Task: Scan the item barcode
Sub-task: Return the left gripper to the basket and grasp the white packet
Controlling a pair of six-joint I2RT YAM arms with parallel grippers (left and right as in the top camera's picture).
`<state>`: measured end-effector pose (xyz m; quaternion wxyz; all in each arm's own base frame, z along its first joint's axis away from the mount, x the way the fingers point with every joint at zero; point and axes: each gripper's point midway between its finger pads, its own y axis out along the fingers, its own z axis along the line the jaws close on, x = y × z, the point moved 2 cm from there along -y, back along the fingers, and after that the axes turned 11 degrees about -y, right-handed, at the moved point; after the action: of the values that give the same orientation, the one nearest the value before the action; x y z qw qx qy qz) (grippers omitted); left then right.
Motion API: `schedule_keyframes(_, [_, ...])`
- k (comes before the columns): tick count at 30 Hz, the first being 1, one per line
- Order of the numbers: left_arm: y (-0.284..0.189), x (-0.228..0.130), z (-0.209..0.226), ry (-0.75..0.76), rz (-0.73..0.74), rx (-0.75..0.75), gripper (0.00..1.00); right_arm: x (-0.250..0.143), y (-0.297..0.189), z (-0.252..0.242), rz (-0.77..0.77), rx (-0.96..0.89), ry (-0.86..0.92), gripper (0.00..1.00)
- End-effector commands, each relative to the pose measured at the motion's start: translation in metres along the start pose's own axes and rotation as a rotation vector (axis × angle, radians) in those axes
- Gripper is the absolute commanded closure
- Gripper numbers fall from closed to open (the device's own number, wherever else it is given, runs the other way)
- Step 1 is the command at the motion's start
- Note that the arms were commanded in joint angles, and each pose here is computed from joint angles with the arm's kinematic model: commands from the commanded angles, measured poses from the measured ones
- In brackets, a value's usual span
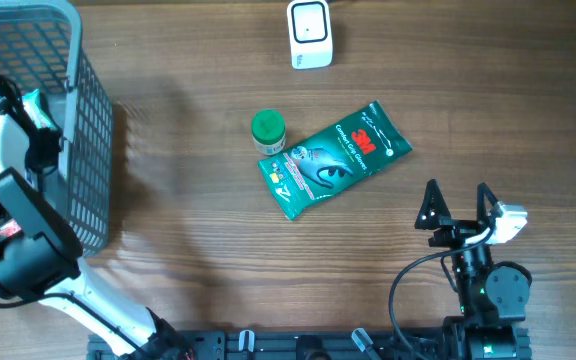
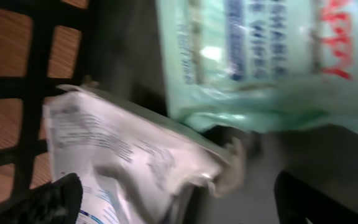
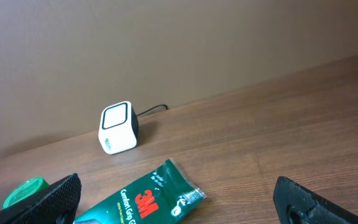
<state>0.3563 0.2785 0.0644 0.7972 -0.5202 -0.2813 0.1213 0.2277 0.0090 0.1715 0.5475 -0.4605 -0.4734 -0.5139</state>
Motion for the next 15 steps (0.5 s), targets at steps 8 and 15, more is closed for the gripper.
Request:
schedule_keyframes(8, [0.017,0.007,0.011,-0.043,-0.029,-0.001,0.2,0.0,0.0,0.0,-0.001,0.005,-0.002,0.0])
schedule_keyframes(15, [0.017,0.008,0.008,-0.044,-0.034,-0.026,0.51,0.0,0.0,0.0,-0.001,0.005,-0.002,0.0])
